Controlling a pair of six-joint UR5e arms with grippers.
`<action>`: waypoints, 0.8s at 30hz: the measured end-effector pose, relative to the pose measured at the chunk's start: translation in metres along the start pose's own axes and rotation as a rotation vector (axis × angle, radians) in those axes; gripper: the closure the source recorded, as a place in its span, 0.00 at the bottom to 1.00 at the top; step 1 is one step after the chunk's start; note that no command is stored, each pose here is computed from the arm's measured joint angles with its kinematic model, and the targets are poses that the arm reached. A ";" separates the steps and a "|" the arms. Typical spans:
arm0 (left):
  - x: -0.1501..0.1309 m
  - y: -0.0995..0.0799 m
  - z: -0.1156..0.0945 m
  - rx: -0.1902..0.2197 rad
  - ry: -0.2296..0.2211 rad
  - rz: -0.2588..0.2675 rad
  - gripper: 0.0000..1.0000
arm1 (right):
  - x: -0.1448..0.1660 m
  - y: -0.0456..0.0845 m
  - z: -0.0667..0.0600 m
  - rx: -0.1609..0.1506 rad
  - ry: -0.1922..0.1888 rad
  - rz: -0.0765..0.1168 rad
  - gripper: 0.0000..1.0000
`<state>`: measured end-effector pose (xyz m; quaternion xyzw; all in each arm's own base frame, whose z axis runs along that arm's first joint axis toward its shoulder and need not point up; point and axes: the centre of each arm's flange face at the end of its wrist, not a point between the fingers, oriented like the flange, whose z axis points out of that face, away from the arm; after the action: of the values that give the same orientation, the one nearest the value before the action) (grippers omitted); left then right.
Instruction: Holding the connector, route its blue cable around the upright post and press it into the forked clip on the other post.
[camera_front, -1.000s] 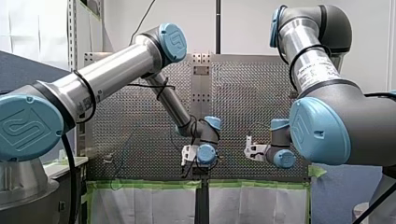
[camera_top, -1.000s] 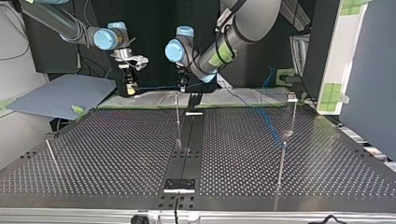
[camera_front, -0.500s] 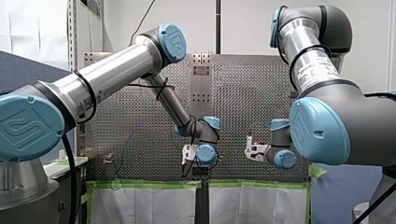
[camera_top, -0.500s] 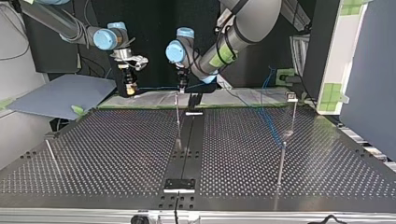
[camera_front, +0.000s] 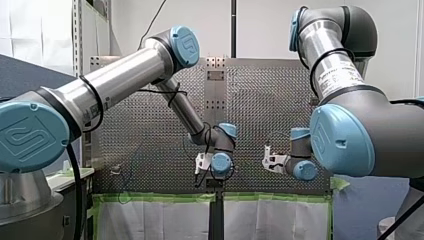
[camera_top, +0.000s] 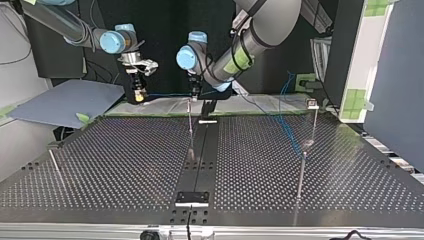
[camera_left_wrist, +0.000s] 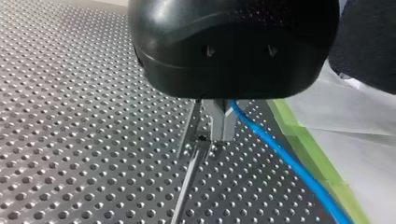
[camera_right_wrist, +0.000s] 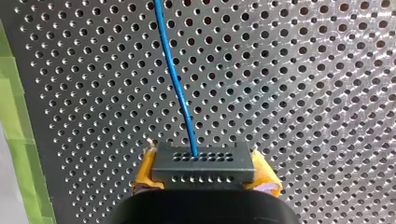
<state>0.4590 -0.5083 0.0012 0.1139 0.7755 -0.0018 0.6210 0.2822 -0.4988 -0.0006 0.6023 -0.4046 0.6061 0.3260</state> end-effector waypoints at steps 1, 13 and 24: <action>0.000 0.000 0.001 -0.001 0.002 0.001 1.00 | 0.000 0.000 0.000 0.000 0.000 0.000 1.00; -0.002 0.008 0.007 -0.012 0.027 0.010 1.00 | -0.008 -0.003 0.000 0.005 -0.014 0.014 1.00; -0.001 0.013 0.014 -0.018 0.040 0.007 1.00 | -0.020 0.001 0.001 -0.007 -0.043 0.019 1.00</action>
<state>0.4749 -0.4974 0.0010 0.1112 0.7875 0.0098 0.6061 0.2830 -0.4980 -0.0203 0.6103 -0.4192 0.5945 0.3136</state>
